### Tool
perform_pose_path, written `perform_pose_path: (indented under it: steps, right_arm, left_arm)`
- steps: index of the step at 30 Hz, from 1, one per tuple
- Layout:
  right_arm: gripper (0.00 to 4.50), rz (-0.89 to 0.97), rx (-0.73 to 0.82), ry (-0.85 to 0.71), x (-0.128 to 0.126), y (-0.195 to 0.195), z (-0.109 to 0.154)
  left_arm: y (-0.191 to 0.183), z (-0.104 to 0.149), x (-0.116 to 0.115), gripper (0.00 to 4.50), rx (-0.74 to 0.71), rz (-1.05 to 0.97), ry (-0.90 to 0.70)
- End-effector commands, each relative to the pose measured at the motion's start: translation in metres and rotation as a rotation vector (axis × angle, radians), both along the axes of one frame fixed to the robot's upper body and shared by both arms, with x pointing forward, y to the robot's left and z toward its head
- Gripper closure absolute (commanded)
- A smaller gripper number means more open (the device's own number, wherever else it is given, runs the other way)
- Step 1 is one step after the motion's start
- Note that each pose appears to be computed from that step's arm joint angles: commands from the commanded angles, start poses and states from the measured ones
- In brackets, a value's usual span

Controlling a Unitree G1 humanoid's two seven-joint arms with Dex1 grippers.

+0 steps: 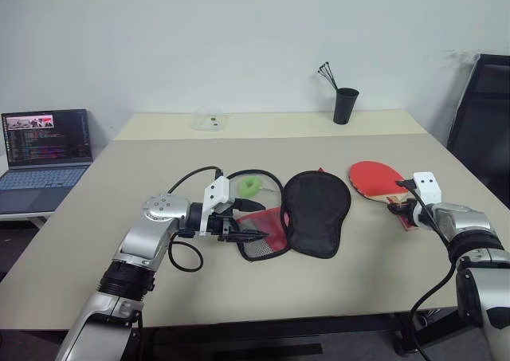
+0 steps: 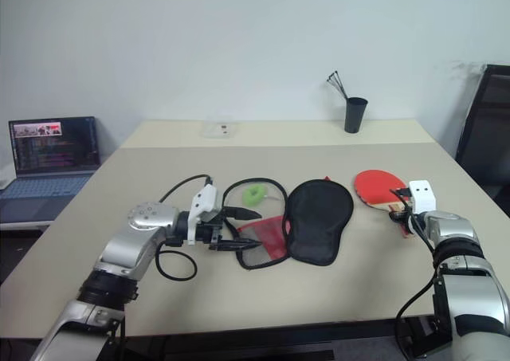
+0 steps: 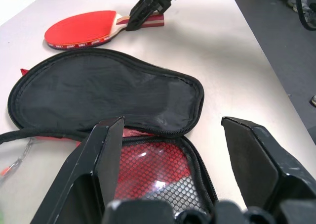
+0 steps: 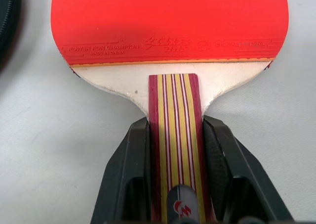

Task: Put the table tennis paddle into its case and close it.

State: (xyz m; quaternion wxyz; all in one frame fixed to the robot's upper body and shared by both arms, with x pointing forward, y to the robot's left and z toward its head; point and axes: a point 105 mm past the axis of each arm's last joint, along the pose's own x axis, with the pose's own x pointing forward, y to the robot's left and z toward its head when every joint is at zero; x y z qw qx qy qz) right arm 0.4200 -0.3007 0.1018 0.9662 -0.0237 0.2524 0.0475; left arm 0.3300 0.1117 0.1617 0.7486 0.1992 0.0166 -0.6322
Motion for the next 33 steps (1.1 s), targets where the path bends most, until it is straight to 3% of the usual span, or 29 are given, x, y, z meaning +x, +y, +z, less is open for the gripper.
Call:
perform_pose_path:
  steps: [1,10,17,25,33]
  right_arm:
    - [3.43,-0.055,0.002,-0.059,0.0,-0.014,0.019]
    - [3.43,-0.001,0.044,-0.14,-0.005,0.0,0.058]
    - [3.43,0.056,0.162,-0.208,-0.033,0.063,0.091]
    - [3.43,0.056,0.379,-0.144,-0.062,0.17,0.071]
    - [3.43,-0.026,0.393,-0.085,-0.058,0.198,0.043]
  left_arm:
    - [0.002,0.008,-0.002,1.08,-0.006,0.002,-0.042]
    - [0.004,0.008,-0.003,1.08,-0.007,0.008,-0.042]
    - [0.012,0.012,-0.005,1.08,-0.013,0.029,-0.06]
    - [0.036,0.021,-0.006,1.08,-0.026,0.1,-0.074]
    - [0.039,0.022,-0.007,1.08,-0.018,0.127,-0.074]
